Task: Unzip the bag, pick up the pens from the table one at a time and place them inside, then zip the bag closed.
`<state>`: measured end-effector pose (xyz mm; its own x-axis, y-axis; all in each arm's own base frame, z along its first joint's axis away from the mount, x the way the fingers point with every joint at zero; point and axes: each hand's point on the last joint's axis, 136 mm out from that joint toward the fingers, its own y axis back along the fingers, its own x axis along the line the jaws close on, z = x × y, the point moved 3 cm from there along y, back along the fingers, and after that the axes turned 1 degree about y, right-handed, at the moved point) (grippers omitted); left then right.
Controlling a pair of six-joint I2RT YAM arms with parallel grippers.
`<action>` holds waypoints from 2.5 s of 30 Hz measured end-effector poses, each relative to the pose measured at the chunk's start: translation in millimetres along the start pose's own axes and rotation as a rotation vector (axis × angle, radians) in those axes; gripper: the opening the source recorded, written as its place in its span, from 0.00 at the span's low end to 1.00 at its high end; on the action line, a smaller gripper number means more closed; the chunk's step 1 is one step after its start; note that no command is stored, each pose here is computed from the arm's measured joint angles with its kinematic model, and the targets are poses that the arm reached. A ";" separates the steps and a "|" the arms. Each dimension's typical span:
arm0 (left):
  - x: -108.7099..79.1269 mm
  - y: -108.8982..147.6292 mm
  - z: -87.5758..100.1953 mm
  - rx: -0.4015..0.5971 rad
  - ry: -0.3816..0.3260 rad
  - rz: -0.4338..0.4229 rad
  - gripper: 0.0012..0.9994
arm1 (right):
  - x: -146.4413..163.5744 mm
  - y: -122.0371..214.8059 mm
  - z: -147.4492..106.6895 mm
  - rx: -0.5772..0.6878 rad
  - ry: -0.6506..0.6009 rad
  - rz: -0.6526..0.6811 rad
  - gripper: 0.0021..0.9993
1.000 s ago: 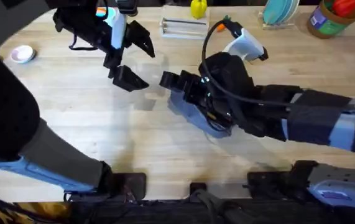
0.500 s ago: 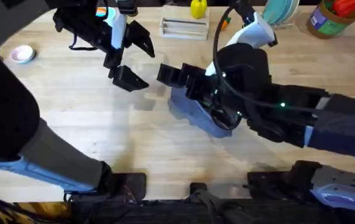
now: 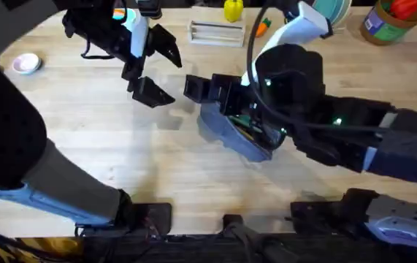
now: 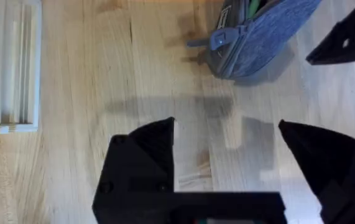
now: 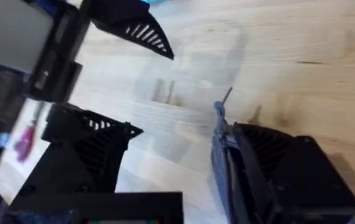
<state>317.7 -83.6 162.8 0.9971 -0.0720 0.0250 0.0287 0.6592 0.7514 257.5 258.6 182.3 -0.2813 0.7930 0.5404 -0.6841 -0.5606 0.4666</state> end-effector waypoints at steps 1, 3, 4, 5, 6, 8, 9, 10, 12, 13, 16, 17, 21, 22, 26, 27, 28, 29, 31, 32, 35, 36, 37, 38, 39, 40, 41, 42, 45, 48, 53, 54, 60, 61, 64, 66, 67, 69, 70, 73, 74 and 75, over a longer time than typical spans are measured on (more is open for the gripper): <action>0.0 0.0 0.0 0.000 0.000 0.000 1.00 | -0.2 0.8 0.3 0.014 0.030 -0.013 1.00; 0.0 0.0 0.0 0.000 0.000 0.000 0.99 | -1.6 3.8 1.8 0.056 0.080 -0.052 1.00; 0.0 0.0 0.0 0.000 0.000 0.000 0.99 | -2.6 6.4 3.2 0.082 0.101 -0.076 1.00; 0.0 0.1 0.1 0.000 0.000 0.000 0.99 | -4.5 9.8 5.3 0.109 0.117 -0.104 1.00; 0.0 0.0 0.0 0.000 0.000 0.000 0.99 | -6.5 12.9 7.8 0.129 0.127 -0.127 1.00; 0.0 0.0 0.0 0.000 0.000 0.000 0.99 | -10.6 19.4 15.5 0.158 0.137 -0.170 1.00; 0.0 0.0 0.0 0.000 -0.001 0.000 0.99 | -11.9 22.1 19.4 0.165 0.140 -0.184 1.00; 0.0 0.0 0.0 0.000 -0.006 0.000 0.99 | -12.6 24.8 24.7 0.168 0.143 -0.196 1.00; -0.8 -0.9 -0.6 -0.001 -0.017 -0.003 0.99 | -11.4 28.8 32.9 0.169 0.157 -0.205 1.00; -1.9 -1.7 -1.3 -0.001 -0.022 -0.006 0.99 | -8.9 30.9 37.2 0.166 0.169 -0.204 1.00; -6.1 -5.7 -7.1 -0.007 -0.021 -0.023 0.99 | -2.9 38.4 45.1 0.180 0.200 -0.208 1.00; -6.4 -7.4 -10.0 -0.015 -0.012 -0.028 0.99 | -2.1 41.5 46.4 0.190 0.209 -0.214 1.00; -4.3 -20.3 -24.7 -0.068 0.048 -0.063 0.99 | 0.4 46.5 51.0 0.217 0.224 -0.231 1.00; -3.6 -25.2 -29.5 -0.082 0.068 -0.076 0.99 | 0.9 44.1 52.2 0.218 0.226 -0.233 1.00; -4.7 -39.9 -38.5 -0.124 0.118 -0.119 0.99 | -4.8 32.3 44.6 0.256 0.235 -0.258 1.00; -5.1 -41.7 -39.0 -0.131 0.125 -0.126 0.99 | -6.4 29.7 42.4 0.266 0.238 -0.264 1.00; -5.9 -42.5 -38.6 -0.137 0.131 -0.131 0.99 | -7.3 27.7 41.5 0.269 0.238 -0.267 1.00; -6.8 -42.3 -37.3 -0.145 0.137 -0.136 0.99 | -7.3 25.6 41.9 0.267 0.238 -0.266 1.00; -6.5 -41.7 -33.3 -0.172 0.142 -0.133 0.99 | -5.0 20.9 45.5 0.247 0.237 -0.254 1.00; -5.0 -41.5 -31.5 -0.187 0.140 -0.125 0.99 | -4.1 18.5 46.8 0.239 0.236 -0.250 1.00; 1.3 -41.3 -27.4 -0.224 0.123 -0.094 0.99 | -6.0 7.0 44.5 0.242 0.236 -0.254 1.00; 2.5 -41.2 -26.6 -0.231 0.119 -0.089 0.99 | -7.6 2.4 41.7 0.252 0.236 -0.258 1.00; 3.4 -41.1 -25.9 -0.237 0.117 -0.084 0.99 | -9.4 -3.5 37.5 0.268 0.236 -0.259 1.00; 4.1 -40.9 -25.2 -0.243 0.116 -0.081 0.99 | -10.9 -9.2 33.2 0.285 0.235 -0.257 1.00; 4.6 -40.8 -24.4 -0.249 0.115 -0.078 0.99 | -11.4 -14.5 28.5 0.304 0.234 -0.249 1.00; 4.7 -40.7 -23.9 -0.252 0.115 -0.077 0.99 | -11.2 -19.9 23.6 0.324 0.232 -0.237 1.00; 4.8 -40.6 -23.6 -0.255 0.112 -0.076 0.99 | -10.9 -24.5 18.9 0.343 0.231 -0.224 1.00; 4.9 -40.5 -23.5 -0.256 0.109 -0.076 0.99 | -11.0 -28.2 14.8 0.360 0.231 -0.216 1.00; 5.0 -40.5 -23.2 -0.258 0.105 -0.075 0.99 | -11.8 -36.0 5.8 0.396 0.230 -0.199 1.00; 5.0 -40.5 -23.1 -0.259 0.104 -0.074 0.99 | -12.9 -41.1 1.2 0.412 0.234 -0.192 1.00; 5.1 -40.4 -23.0 -0.260 0.100 -0.074 0.99 | -20.0 -47.0 -3.1 0.435 0.229 -0.201 1.00; 5.1 -40.4 -22.8 -0.261 0.098 -0.073 0.99 | -24.8 -51.7 -4.9 0.442 0.222 -0.209 0.99; 5.2 -40.3 -22.7 -0.262 0.098 -0.073 0.99 | -21.4 -57.6 -0.4 0.413 0.220 -0.189 0.84; 5.2 -40.3 -22.7 -0.262 0.098 -0.072 0.99 | -21.4 -57.7 -0.4 0.413 0.220 -0.189 0.81; 5.2 -40.3 -22.6 -0.263 0.098 -0.072 0.99 | -22.1 -57.0 -1.8 0.421 0.217 -0.191 0.75; 5.2 -40.3 -22.6 -0.263 0.098 -0.073 0.99 | -22.7 -56.4 -2.7 0.426 0.216 -0.194 0.72; 5.2 -40.3 -22.6 -0.263 0.098 -0.073 0.99 | -22.8 -56.3 -2.8 0.427 0.216 -0.195 0.70; 5.2 -40.3 -22.6 -0.263 0.098 -0.073 0.99 | -22.5 -56.6 -2.4 0.424 0.215 -0.193 0.64; 5.2 -40.3 -22.6 -0.263 0.098 -0.072 0.99 | -22.1 -56.8 -1.9 0.422 0.215 -0.191 0.60; 5.2 -40.3 -22.7 -0.262 0.098 -0.072 0.99 | -21.9 -57.0 -1.8 0.421 0.215 -0.191 0.55; 5.2 -40.3 -22.6 -0.263 0.098 -0.072 0.99 | -21.9 -57.0 -1.8 0.421 0.215 -0.191 0.55; 5.2 -40.3 -22.7 -0.262 0.098 -0.072 0.99 | -22.0 -57.0 -1.8 0.421 0.215 -0.191 0.54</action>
<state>323.4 -93.6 117.7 0.9935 -0.0617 -0.0958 0.1047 0.8270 0.5524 301.5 273.6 142.6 -0.3403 0.8970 0.2822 -0.4189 -0.4133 0.8085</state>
